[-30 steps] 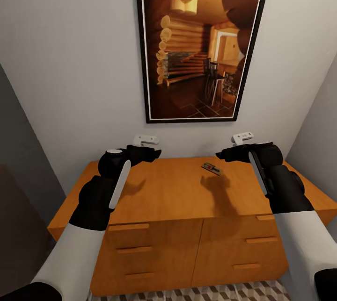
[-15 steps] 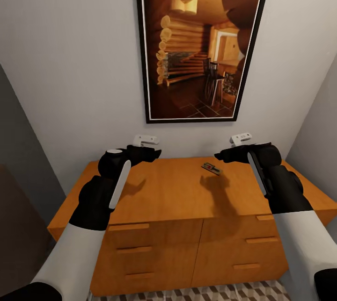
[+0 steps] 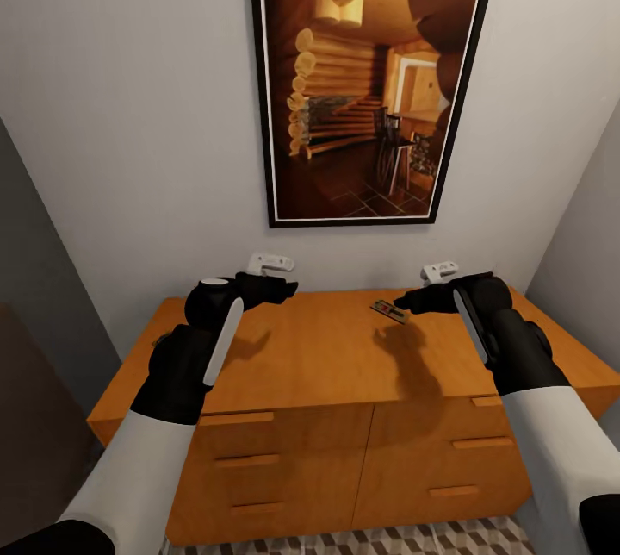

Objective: Take the four mousetraps from the cabinet in the bathroom and place them on the bathroom floor. Make sure all four end up on the same floor surface, and ensure that at least two of them are either under or directly next to the same bathroom sink.

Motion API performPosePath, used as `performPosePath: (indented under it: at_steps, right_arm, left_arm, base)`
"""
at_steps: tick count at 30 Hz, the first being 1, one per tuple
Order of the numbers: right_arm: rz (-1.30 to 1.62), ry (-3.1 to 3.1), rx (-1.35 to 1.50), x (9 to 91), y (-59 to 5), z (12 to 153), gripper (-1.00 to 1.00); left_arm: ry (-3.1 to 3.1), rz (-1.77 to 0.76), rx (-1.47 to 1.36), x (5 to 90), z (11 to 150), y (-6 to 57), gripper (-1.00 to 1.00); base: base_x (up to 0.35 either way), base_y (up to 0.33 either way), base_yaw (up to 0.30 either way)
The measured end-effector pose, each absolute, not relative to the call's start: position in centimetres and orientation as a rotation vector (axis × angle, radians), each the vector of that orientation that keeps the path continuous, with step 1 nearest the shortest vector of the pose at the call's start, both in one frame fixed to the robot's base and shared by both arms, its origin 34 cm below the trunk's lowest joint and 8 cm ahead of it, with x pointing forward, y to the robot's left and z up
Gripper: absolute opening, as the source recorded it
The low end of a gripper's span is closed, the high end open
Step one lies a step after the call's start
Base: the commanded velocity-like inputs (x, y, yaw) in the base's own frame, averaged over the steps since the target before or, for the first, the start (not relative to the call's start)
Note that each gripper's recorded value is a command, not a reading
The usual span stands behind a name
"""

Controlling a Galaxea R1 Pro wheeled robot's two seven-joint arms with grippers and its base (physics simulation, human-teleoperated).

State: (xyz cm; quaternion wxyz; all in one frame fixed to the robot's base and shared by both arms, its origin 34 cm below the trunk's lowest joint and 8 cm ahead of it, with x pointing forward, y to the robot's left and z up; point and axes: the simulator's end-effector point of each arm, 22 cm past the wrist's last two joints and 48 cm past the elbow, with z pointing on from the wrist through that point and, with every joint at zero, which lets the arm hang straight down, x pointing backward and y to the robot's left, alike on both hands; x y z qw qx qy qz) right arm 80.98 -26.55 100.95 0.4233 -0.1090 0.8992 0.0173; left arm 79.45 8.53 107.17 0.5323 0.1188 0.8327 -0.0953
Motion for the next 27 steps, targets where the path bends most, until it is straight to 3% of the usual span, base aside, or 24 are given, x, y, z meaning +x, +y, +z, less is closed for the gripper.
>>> performPosePath:
  at_steps: [27]
  right_arm:
    - [0.045,2.247,-0.276,80.96,-26.54,101.10,1.00]
  left_arm:
    - [2.000,-0.250,0.282,79.46,106.52,8.19,1.00]
  base:
    - [0.081,0.000,0.000]
